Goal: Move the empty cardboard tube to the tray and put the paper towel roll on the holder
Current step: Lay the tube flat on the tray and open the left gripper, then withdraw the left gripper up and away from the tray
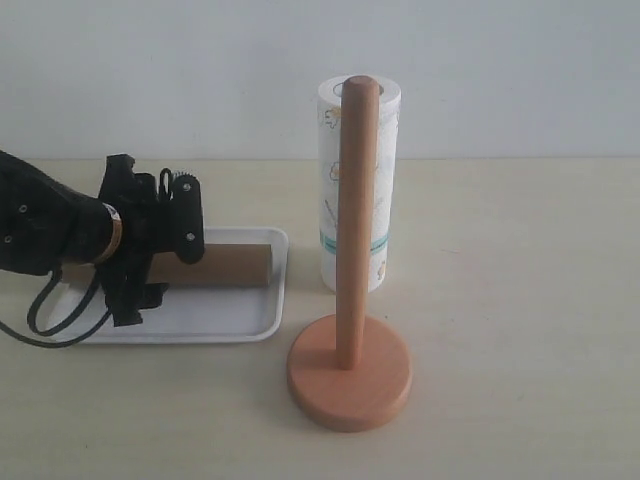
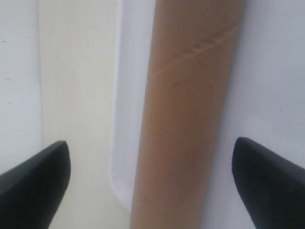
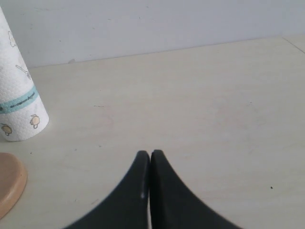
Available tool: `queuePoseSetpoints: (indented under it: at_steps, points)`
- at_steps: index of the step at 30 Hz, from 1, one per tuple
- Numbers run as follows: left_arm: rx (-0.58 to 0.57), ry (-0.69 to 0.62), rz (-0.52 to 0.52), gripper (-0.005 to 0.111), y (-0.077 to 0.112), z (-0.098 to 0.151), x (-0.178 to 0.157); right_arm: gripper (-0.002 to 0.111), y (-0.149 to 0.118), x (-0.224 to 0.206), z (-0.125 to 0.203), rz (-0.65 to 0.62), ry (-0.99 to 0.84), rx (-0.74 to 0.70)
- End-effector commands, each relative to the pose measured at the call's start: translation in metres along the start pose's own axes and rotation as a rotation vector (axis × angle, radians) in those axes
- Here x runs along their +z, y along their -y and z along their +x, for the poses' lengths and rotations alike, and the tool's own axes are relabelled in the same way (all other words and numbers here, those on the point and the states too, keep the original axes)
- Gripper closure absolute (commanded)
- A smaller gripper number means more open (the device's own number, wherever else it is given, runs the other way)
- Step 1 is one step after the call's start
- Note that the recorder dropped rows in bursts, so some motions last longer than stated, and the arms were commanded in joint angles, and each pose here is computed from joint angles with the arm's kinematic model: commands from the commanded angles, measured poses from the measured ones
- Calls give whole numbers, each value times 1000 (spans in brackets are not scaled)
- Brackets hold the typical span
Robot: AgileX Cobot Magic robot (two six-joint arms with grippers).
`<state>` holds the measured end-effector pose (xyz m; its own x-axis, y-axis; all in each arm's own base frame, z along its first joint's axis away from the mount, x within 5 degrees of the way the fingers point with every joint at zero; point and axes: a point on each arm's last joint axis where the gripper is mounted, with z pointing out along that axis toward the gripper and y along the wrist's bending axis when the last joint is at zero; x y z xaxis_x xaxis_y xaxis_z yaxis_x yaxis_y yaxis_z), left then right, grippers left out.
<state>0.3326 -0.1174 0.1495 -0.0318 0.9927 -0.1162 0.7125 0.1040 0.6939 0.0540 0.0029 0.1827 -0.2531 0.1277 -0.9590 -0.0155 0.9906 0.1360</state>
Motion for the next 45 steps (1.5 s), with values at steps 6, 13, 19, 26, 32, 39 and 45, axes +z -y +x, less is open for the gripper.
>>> queuePoseSetpoints:
  at_steps: [6,13,19,26,32,39,45]
  points:
    - [-70,22,7,21,10,8,-28,108,0,0,-1,5,10,-4]
    - [-486,89,-47,21,-6,12,-79,108,0,0,-1,5,10,-4]
    - [-955,268,-116,23,-30,14,-147,108,0,0,-1,4,17,-5]
    - [-1199,417,-129,67,-37,17,-190,108,0,0,-1,4,17,-5]
    - [-1468,519,-74,103,-24,28,-226,108,0,0,-1,4,17,-5]
    - [-1679,677,-2,103,16,45,-252,108,0,0,-1,4,17,-5]
    - [-1810,709,74,103,42,57,-268,108,0,0,-1,4,17,-5]
